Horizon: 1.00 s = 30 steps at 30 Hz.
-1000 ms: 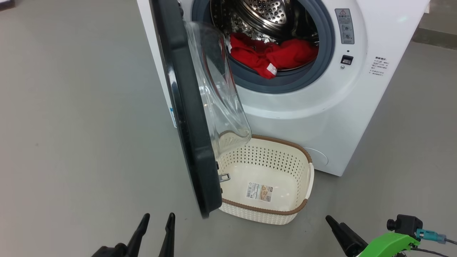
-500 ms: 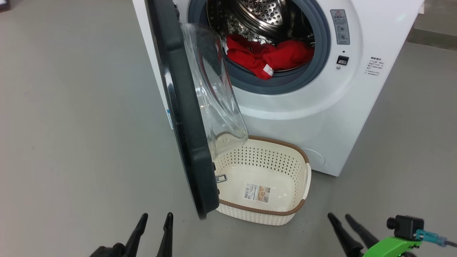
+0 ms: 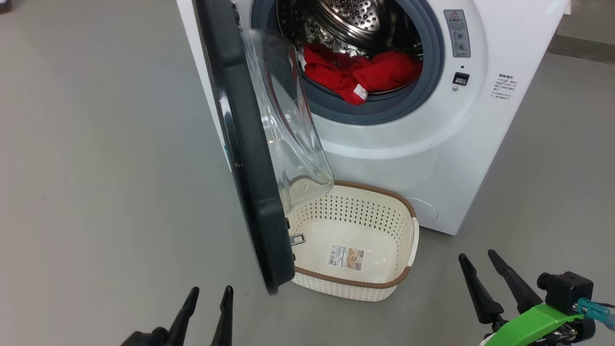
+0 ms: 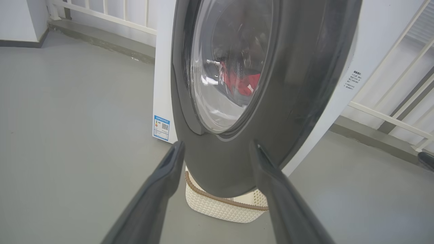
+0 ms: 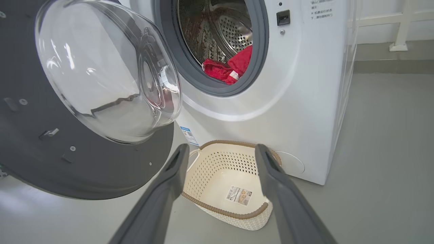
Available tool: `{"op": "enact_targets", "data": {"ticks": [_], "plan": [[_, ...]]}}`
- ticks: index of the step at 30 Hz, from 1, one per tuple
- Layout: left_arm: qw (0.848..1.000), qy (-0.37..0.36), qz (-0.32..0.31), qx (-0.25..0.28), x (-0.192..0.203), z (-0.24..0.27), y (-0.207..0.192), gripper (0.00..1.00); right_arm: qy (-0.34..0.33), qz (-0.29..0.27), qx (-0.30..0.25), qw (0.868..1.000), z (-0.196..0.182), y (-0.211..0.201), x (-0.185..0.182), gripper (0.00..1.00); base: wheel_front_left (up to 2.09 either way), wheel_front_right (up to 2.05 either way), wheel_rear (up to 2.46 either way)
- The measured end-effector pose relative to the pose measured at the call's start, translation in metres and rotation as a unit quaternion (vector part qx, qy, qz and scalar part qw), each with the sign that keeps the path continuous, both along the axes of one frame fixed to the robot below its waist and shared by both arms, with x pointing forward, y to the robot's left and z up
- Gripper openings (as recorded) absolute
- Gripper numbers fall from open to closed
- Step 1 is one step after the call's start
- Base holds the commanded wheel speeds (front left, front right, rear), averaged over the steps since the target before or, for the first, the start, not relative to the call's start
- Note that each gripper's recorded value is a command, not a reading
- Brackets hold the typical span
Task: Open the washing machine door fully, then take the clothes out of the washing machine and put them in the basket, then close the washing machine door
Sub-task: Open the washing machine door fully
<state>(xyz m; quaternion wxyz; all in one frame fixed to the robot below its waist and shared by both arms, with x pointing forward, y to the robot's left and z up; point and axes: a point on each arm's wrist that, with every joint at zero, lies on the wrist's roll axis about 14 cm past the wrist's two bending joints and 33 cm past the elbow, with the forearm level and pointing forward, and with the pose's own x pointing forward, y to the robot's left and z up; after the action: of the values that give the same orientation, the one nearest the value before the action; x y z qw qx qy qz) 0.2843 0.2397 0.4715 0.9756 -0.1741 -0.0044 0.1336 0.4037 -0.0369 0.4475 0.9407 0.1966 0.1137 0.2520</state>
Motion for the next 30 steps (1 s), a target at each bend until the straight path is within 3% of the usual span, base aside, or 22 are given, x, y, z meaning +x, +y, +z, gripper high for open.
{"op": "enact_targets", "data": {"ticks": [9, 29, 30], "plan": [[1.0, -0.001, -0.002, 0.0, 0.0, 0.0, -0.001, 1.0, -0.053, -0.012, -0.025, 0.998, 0.017, -0.004, 0.0, 1.0, 0.0, 0.0, 0.0], [1.0, -0.01, -0.002, 0.0, -0.002, 0.005, -0.001, 1.0, -0.051, -0.013, -0.044, 0.998, 0.01, -0.005, -0.011, 1.0, 0.0, 0.0, 0.0], [1.0, -0.012, -0.001, 0.0, -0.001, 0.007, 0.0, 0.52, -0.052, -0.014, -0.044, 0.998, 0.01, -0.005, -0.011, 1.0, 0.0, 0.0, 0.0]]}}
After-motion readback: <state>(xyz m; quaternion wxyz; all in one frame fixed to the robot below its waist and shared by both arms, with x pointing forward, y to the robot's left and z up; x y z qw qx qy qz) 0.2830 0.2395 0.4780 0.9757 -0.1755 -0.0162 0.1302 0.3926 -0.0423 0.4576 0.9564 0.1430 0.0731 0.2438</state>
